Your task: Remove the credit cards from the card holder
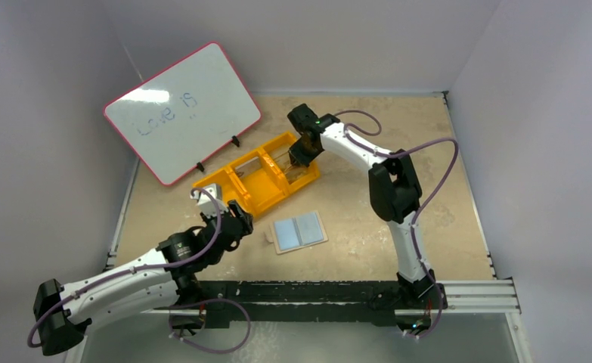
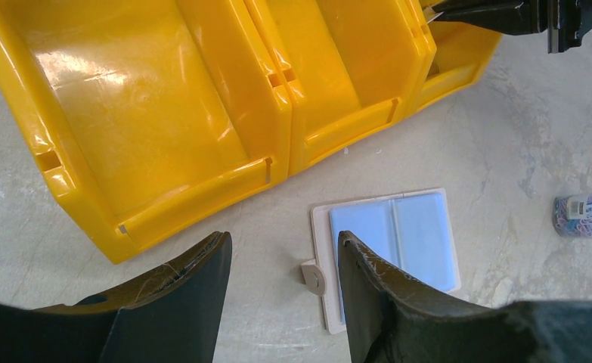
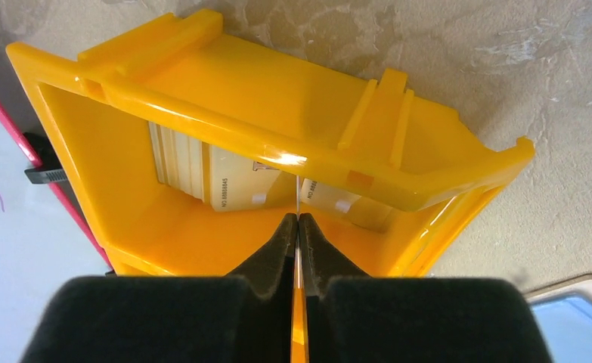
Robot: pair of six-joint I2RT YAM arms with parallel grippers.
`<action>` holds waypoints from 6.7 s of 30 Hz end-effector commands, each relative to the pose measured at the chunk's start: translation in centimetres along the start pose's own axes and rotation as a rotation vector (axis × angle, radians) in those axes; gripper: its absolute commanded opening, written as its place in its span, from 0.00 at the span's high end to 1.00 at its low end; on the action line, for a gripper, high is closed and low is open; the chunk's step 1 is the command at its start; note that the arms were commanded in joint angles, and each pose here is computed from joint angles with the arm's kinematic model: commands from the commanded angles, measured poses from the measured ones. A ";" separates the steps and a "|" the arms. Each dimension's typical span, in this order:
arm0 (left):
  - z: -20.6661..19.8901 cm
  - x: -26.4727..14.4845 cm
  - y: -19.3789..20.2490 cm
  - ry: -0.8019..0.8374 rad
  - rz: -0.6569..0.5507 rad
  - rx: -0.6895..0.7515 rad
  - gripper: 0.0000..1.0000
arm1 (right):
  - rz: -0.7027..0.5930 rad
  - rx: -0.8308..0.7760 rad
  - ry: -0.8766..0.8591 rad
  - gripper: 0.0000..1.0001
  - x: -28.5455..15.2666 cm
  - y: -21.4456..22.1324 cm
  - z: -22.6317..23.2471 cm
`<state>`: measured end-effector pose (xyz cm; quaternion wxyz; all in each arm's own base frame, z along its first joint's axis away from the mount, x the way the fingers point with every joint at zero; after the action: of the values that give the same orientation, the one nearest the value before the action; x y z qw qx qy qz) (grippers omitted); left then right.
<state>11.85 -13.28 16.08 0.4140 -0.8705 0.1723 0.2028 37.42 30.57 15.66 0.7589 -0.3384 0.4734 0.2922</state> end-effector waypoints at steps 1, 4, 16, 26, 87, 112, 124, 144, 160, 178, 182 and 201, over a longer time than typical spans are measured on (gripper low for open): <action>-0.8 -0.3 -0.7 0.022 -0.030 -0.035 0.46 | -0.036 0.017 0.011 0.92 -0.9 -0.2 0.6; -0.8 -0.3 -0.8 0.023 -0.032 -0.035 0.46 | -0.029 0.015 0.013 0.86 -0.5 -0.1 0.8; -0.6 -0.5 -1.0 0.019 -0.042 -0.043 0.46 | -0.089 -0.032 -0.041 0.82 -1.4 -1.2 2.7; -1.1 -0.5 -1.0 0.028 -0.028 -0.041 0.46 | -0.175 -0.070 -0.115 0.77 -5.7 -2.2 3.4; -1.1 5.1 8.4 0.015 0.331 0.067 0.70 | -0.049 -0.853 -0.511 0.65 -5.6 7.9 -18.8; -1.6 5.2 8.3 0.021 0.329 0.081 0.78 | 0.130 -0.896 -0.665 0.77 -3.0 10.5 -18.7; -1.7 5.0 7.5 0.020 0.276 0.055 0.78 | 0.215 -0.970 -0.905 0.72 -5.5 12.2 -15.4; -1.3 4.6 7.0 0.017 0.258 0.039 0.77 | 0.117 -0.968 -0.673 0.64 -5.0 12.0 -15.2; -0.6 5.0 8.8 0.015 0.361 0.074 0.69 | 0.288 -0.912 -0.685 0.64 -1.8 13.7 -16.9; 0.3 5.3 9.4 -0.024 0.371 0.103 0.94 | 0.321 -0.741 -0.819 1.00 -1.9 12.6 -17.4; 0.3 5.3 9.4 -0.024 0.373 0.105 0.99 | 0.323 -0.712 -0.830 1.00 -2.1 12.3 -17.6; -0.8 5.3 9.0 0.053 0.354 0.069 0.82 | 0.280 -0.688 -0.762 1.00 -2.0 10.5 -19.9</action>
<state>12.83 -20.15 8.04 0.4025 -0.8174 0.3236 0.2551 18.21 20.98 8.41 0.6794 -0.3724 0.0991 0.6244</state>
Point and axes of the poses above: each gripper's point midway between its finger pads, its own x axis out along the fingers, its own z axis along the line the jaws close on, y = z × x, the point moved 9 cm from there along -x, back along the fingers, and after that the axes turned 11 degrees about -x, right-handed, at the moved point
